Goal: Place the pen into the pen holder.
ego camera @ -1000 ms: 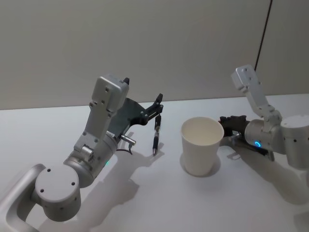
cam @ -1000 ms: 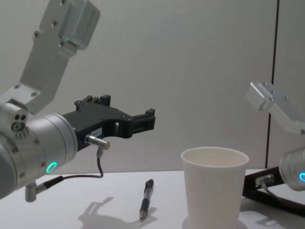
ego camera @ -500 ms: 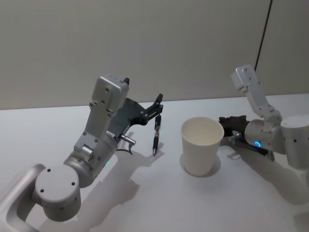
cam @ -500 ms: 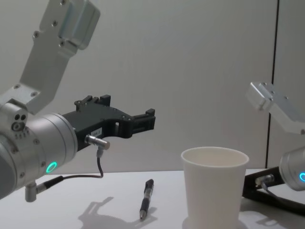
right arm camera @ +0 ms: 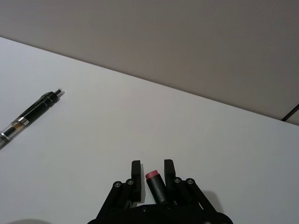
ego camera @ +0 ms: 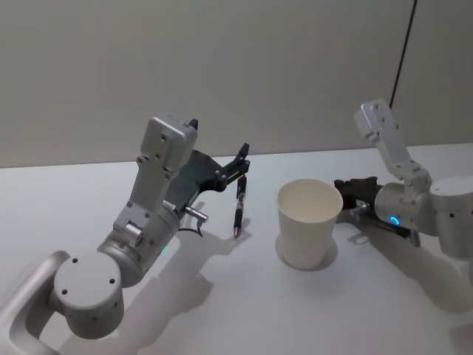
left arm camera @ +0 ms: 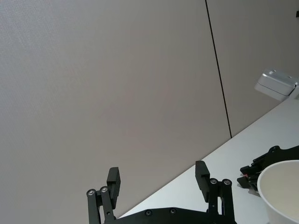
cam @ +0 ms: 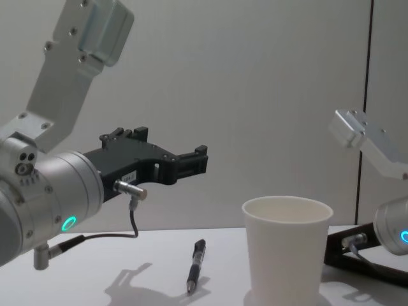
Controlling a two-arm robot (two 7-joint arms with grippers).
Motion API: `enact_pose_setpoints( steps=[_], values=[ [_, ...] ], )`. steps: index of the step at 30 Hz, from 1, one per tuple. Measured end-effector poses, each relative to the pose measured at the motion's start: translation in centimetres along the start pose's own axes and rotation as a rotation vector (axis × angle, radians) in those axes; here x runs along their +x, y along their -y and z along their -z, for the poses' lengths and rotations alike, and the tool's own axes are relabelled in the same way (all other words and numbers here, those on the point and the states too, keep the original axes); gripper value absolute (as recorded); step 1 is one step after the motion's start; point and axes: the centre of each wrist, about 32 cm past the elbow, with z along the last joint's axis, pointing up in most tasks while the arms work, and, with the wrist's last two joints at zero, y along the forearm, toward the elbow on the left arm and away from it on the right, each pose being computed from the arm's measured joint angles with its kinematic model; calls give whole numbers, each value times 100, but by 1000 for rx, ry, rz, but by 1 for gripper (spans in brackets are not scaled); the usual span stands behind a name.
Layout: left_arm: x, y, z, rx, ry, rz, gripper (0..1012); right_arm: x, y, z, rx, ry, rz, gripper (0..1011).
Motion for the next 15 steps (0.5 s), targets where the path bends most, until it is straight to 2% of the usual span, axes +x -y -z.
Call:
enact_pose_setpoints(
  steps=[15],
  values=[
    [0,0,0,0,0,0,1001,0,0,-1,0,0,0,201]
  ],
)
